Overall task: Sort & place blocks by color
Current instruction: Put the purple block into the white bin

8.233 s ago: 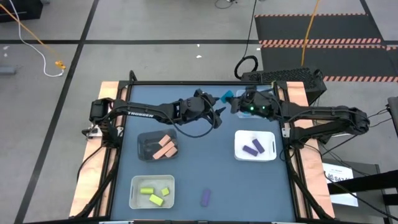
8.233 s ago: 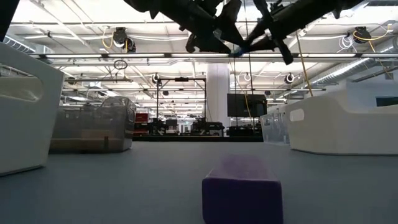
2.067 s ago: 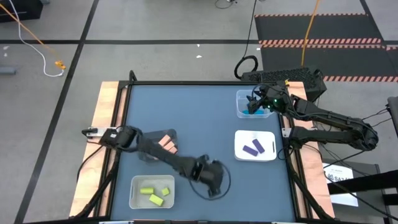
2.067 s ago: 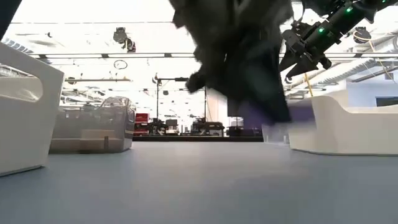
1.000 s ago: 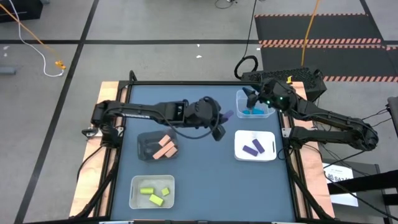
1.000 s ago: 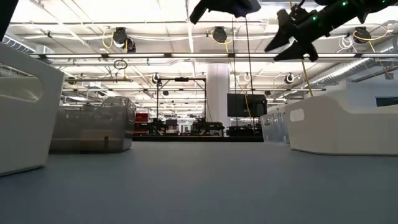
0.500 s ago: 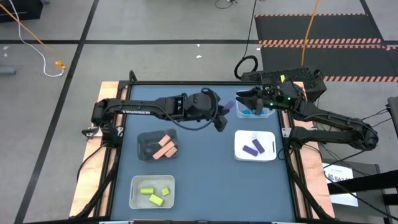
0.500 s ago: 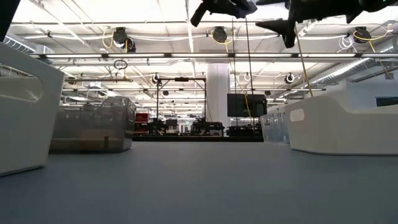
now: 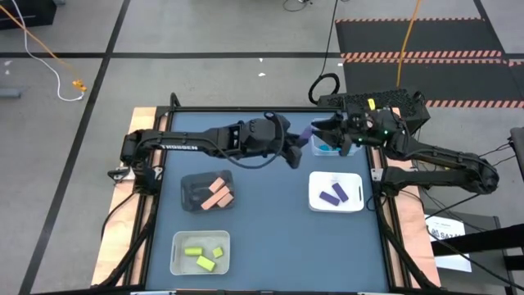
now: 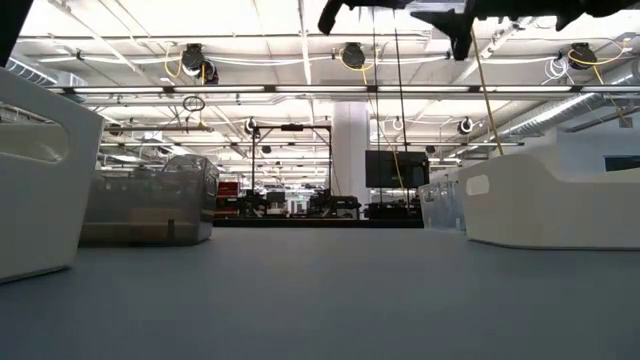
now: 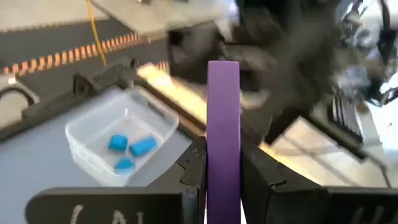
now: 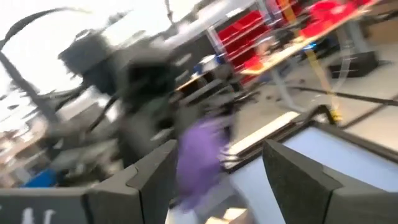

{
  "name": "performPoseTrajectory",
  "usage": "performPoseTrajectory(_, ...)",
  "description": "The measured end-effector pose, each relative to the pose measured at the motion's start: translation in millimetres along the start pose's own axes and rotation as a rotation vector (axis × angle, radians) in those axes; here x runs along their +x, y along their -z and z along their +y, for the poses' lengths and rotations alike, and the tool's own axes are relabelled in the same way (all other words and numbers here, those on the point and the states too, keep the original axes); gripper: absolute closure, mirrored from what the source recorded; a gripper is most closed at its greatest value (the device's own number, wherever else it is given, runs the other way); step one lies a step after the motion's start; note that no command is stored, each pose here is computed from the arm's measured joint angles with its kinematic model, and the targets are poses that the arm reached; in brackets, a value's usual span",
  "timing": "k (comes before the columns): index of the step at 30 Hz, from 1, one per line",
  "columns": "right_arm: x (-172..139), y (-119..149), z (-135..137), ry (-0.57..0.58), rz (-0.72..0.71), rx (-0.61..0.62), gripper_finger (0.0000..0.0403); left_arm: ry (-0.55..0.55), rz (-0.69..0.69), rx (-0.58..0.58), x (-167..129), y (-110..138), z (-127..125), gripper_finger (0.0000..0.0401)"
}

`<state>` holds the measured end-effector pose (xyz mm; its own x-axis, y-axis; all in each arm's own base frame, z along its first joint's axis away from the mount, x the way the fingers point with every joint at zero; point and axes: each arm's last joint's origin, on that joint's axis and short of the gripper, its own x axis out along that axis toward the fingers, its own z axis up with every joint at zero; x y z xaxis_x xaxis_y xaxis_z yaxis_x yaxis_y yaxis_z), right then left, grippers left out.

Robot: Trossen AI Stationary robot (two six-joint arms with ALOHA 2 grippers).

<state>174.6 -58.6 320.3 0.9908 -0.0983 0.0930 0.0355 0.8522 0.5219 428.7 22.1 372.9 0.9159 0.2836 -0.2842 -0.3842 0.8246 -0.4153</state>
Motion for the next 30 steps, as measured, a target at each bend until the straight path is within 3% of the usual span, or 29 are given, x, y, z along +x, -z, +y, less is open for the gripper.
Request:
performPoseTrajectory(7,1.9,1.9,11.6,-0.118,0.007,-0.044,0.0175,0.008,-0.044,-0.022,-0.7,-4.4,-2.0,0.0342)
performPoseTrajectory(12,4.7,1.1,15.3,-0.149,-0.018,-0.06,0.0176,0.097,-0.062,-0.035,-1.8,-8.1,-7.7,0.0342)
performPoseTrajectory(19,18.7,1.5,14.4,-0.197,-0.059,-0.035,0.0208,0.139,-0.028,-0.025,-3.3,0.3,-17.8,0.0343)
performPoseTrajectory(24,31.3,12.1,12.5,-0.203,-0.017,-0.006,0.026,0.131,-0.018,-0.021,-3.0,1.4,-16.7,0.0343)
performPoseTrajectory(30,34.8,16.8,14.1,-0.234,0.015,0.004,0.0368,0.131,0.023,-0.022,-3.9,5.9,-17.9,0.0343)
